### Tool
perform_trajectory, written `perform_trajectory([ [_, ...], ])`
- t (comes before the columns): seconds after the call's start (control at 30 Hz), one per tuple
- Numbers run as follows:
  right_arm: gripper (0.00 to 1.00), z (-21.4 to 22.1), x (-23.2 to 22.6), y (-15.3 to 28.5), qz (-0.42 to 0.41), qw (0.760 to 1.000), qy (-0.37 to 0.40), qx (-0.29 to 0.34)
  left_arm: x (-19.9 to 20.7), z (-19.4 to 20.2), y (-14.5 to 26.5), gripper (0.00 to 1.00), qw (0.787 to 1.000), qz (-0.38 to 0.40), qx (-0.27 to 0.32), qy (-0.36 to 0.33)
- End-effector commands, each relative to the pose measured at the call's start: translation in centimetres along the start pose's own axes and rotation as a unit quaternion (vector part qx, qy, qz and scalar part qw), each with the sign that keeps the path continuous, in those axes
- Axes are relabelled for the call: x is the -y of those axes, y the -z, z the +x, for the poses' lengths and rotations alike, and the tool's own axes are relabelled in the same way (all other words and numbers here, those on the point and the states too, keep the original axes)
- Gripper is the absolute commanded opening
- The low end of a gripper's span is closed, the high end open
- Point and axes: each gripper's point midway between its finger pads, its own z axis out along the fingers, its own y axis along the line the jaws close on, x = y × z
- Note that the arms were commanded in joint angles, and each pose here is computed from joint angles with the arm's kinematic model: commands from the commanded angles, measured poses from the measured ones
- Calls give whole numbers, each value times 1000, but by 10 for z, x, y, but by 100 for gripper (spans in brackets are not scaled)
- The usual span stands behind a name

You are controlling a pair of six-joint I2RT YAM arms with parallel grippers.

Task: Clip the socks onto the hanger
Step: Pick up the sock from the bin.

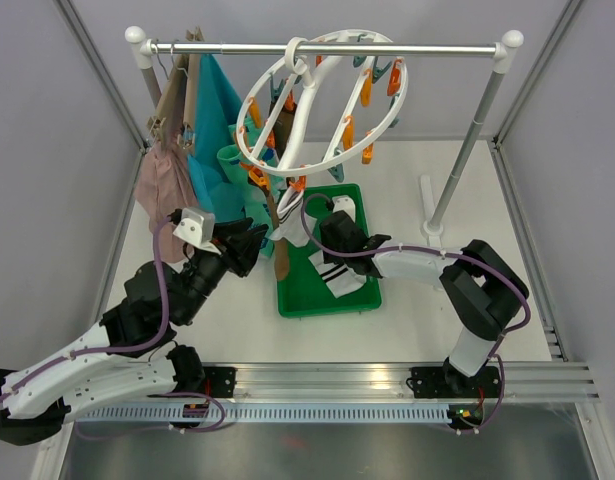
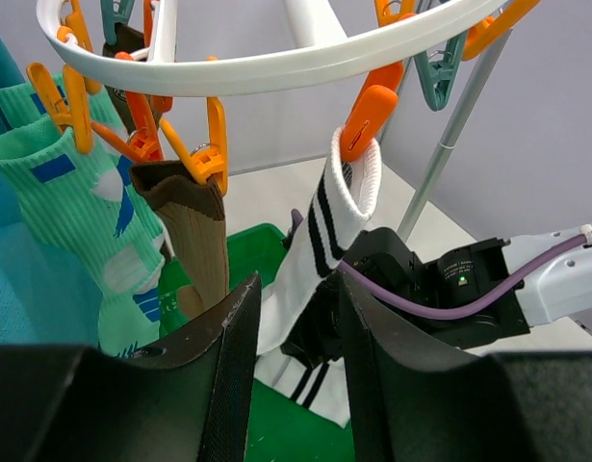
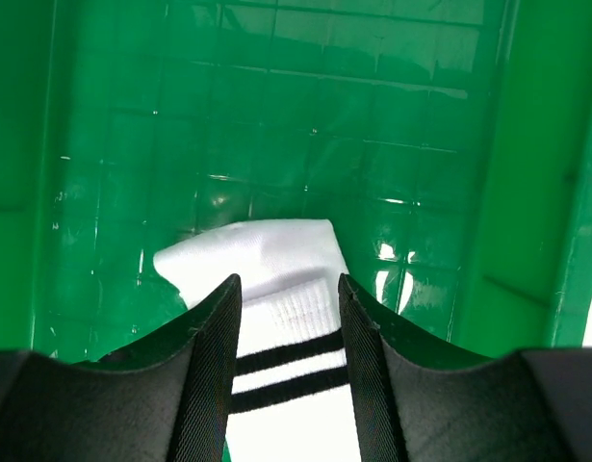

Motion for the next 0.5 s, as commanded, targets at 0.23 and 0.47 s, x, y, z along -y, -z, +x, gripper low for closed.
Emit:
perform_trajectory([
  [0.23, 50, 6, 2, 0, 1, 1000, -8, -5, 5, 1, 0, 44, 1000, 10, -1, 10],
  [0.47, 50, 16, 6, -1, 3, 1000, -10, -14, 4, 4, -1, 44, 1000, 9, -3, 10],
])
